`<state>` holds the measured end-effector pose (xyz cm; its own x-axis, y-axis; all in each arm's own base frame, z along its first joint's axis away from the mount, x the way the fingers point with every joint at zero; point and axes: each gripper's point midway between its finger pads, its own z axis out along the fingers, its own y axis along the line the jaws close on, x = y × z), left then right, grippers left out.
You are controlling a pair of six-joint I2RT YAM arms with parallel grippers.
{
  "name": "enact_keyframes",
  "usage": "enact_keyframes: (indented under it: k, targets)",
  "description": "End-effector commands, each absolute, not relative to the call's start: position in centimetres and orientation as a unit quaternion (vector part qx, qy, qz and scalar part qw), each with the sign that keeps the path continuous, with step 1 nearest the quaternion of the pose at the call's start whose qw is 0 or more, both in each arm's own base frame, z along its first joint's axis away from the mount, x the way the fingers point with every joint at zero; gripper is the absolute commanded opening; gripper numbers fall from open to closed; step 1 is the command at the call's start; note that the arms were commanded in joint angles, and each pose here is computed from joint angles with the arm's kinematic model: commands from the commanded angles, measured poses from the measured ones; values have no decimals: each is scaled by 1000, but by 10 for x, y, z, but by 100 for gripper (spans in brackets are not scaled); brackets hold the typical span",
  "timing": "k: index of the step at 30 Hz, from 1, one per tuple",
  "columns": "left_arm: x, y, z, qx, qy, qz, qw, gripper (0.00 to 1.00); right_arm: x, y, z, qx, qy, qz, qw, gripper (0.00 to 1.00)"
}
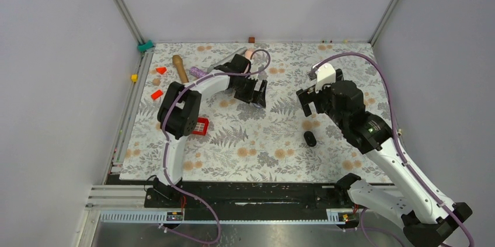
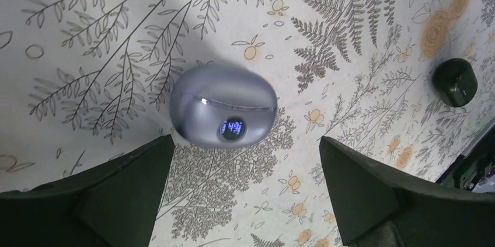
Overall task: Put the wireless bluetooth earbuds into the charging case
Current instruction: Place the charging case at the center of the board, then reset both arms
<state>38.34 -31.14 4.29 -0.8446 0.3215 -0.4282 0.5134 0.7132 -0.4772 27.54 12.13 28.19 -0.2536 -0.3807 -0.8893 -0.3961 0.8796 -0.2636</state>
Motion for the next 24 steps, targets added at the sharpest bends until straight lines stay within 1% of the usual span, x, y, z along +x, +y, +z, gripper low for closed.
enact_keyframes:
  k: [1,6,11,15,19,24]
  targets:
    - [393,-298,78,236,906,-283,209,99,278,116,299,-222,778,9,588,99]
    - [387,-290,114,258,889,-289,246,99,278,112,303,-209,778,10,593,100]
    - [376,-274,169,301,852,-295,311,99,276,109,308,-199,773,12,602,100]
    - [367,-246,230,317,812,-296,390,99,276,103,315,-181,764,6,619,99]
    - [353,-206,283,306,781,-292,461,99,275,95,326,-155,757,0,635,99]
    - [328,-157,316,292,761,-250,522,99,262,92,348,-140,727,27,672,100]
